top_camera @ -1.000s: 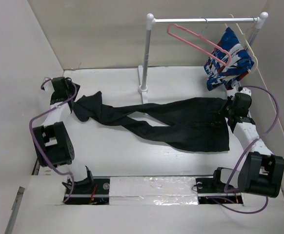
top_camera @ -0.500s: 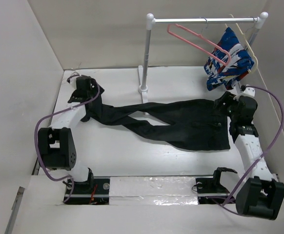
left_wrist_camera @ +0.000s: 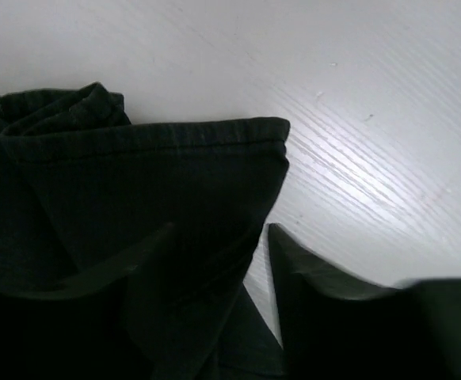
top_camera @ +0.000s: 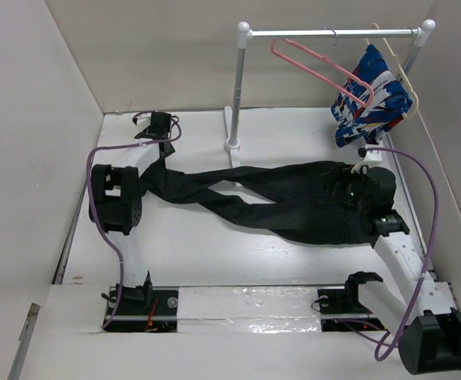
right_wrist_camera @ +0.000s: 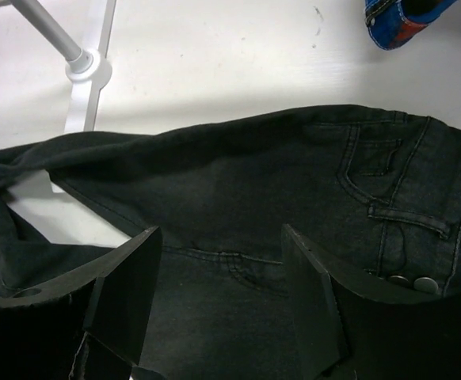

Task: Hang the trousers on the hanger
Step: Flatten out the trousers at the center of the board.

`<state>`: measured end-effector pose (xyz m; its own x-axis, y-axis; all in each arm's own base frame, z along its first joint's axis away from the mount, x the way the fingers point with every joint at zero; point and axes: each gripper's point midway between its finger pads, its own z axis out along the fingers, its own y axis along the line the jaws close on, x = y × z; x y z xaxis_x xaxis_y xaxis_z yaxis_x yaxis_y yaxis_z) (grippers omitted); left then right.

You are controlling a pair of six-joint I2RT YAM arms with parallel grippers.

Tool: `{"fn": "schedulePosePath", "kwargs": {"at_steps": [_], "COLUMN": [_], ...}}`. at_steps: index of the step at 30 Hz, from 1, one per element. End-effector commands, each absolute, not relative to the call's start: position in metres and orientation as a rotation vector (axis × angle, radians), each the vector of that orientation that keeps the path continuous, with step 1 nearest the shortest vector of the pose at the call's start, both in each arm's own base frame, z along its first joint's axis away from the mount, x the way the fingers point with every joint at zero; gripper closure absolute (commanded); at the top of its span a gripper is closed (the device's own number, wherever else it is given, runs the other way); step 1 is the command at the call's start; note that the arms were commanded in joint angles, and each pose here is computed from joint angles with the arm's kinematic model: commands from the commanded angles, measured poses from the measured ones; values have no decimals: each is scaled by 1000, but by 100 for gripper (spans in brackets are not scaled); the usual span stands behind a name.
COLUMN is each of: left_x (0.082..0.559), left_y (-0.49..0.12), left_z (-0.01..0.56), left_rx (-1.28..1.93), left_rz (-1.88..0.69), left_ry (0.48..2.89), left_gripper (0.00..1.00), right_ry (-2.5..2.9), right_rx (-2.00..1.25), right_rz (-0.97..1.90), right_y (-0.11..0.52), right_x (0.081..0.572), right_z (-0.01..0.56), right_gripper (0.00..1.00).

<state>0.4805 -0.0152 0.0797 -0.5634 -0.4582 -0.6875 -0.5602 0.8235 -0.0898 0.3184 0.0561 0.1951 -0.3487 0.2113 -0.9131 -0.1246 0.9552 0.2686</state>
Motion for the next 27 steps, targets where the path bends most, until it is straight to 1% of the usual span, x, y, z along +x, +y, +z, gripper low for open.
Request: {"fn": "schedulePosePath", "kwargs": {"at_steps": [1, 2, 3, 5, 6, 7, 8, 9, 10, 11, 14, 15, 17, 18, 19, 20, 21, 22, 23, 24, 25, 26, 27], "left_x": [480, 480, 480, 483, 486, 487, 489, 490, 487, 491, 491, 492, 507, 515, 532, 539, 542, 546, 542, 539, 533, 527, 521], "left_y": [-3, -3, -3, -8, -6, -7, -4, -3, 1, 8, 23, 33, 39, 39, 38, 36, 42, 47, 47, 48, 48, 48, 48], "left_z": [81, 83, 87, 112, 137, 154, 169, 187, 219, 240, 298, 308, 318, 315, 288, 285, 268, 244, 227, 220, 225, 207, 207], "left_rx": [-718, -729, -738, -737, -748, -754, -762, -777, -785, -793, -829, -853, -871, -860, -853, -852, -891, -926, -958, -963, -957, -961, -972], "left_rz": [279, 275, 267, 186, 106, 78, 14, -32, -82, -132, -212, -211, -189, -182, -162, -157, -131, -104, -90, -84, -91, -84, -91], "left_ry": [2290, 2280, 2263, 2188, 2127, 2083, 2053, 2008, 1931, 1870, 1712, 1683, 1660, 1674, 1733, 1770, 1816, 1862, 1893, 1896, 1875, 1883, 1869], "left_gripper": [61, 97, 100, 100, 100, 100, 100, 100, 100, 100, 100, 100, 100, 100, 100, 85, 77, 69, 49, 38, 30, 22, 22], "right_ry": [1870, 1868, 1871, 1874, 1885, 1891, 1902, 1909, 1938, 1950, 1982, 1978, 1969, 1983, 1983, 1952, 1960, 1966, 1968, 1961, 1979, 1973, 1960], "right_rx": [31, 31, 16, -15, -49, -54, -108, -150, -191, -273, -377, -443, -489, -498, -538, -550, -564, -575, -599, -624, -649, -695, -711], "right_rz": [330, 332, 344, 363, 381, 379, 410, 425, 445, 489, 501, 539, 572, 586, 604, 620, 595, 586, 582, 583, 567, 579, 581], "right_y": [61, 61, 66, 77, 87, 87, 103, 113, 124, 147, 175, 195, 212, 219, 231, 240, 247, 251, 256, 263, 269, 280, 287], "right_x": [320, 320, 318, 316, 313, 314, 310, 307, 304, 294, 282, 269, 261, 256, 247, 246, 242, 240, 238, 237, 235, 227, 226], "right_z": [203, 203, 201, 198, 195, 193, 190, 188, 180, 177, 164, 161, 158, 153, 151, 157, 153, 151, 150, 154, 146, 145, 150], "right_gripper": [33, 33, 34, 37, 47, 57, 69, 90, 98, 100, 100, 100, 100, 95, 88, 75, 52, 43, 37, 34, 33, 33, 33]}}
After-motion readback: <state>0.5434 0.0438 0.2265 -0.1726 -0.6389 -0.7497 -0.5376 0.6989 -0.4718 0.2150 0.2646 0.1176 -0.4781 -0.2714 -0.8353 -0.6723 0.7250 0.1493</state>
